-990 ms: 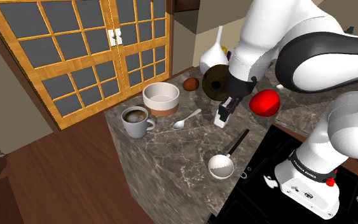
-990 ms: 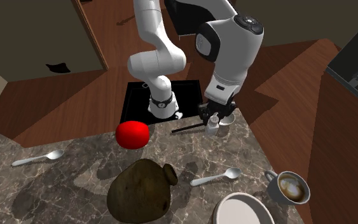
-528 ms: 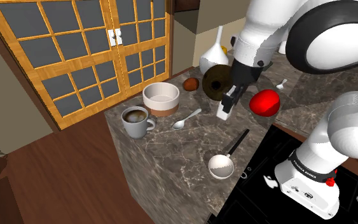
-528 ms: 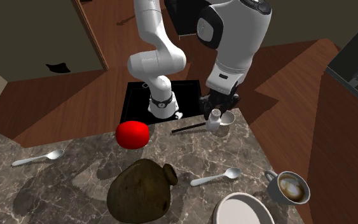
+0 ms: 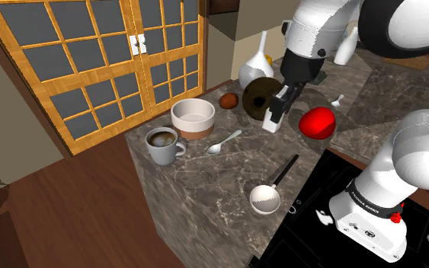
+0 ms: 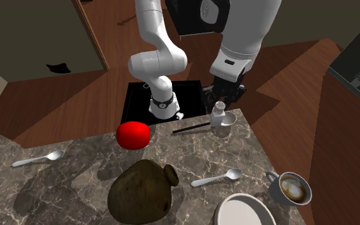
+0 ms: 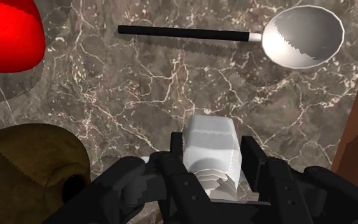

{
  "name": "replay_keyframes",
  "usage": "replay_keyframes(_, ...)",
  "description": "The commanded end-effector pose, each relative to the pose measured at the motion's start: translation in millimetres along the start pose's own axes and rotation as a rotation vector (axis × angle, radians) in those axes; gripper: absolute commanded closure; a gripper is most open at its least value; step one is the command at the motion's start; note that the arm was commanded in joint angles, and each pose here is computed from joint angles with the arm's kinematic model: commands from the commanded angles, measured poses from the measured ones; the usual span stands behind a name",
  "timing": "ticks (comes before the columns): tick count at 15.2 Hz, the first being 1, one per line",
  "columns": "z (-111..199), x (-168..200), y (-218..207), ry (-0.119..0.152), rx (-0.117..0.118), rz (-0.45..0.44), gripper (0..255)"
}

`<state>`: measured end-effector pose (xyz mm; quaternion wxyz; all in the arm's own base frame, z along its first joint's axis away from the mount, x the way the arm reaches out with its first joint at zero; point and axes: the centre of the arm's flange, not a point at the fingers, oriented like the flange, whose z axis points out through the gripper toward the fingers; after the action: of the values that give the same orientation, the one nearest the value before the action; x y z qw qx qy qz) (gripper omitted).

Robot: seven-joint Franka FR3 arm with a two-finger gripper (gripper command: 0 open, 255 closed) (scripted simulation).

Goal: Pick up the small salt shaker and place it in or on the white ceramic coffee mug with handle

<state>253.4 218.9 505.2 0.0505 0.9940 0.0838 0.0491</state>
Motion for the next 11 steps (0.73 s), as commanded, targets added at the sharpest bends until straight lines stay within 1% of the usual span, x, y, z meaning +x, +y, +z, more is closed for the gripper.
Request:
replay_keyframes(1, -4, 11, -7, 0.000, 0.000, 0.000, 255)
replay_keyframes(11, -10, 115, -87, 0.000, 0.000, 0.000, 255)
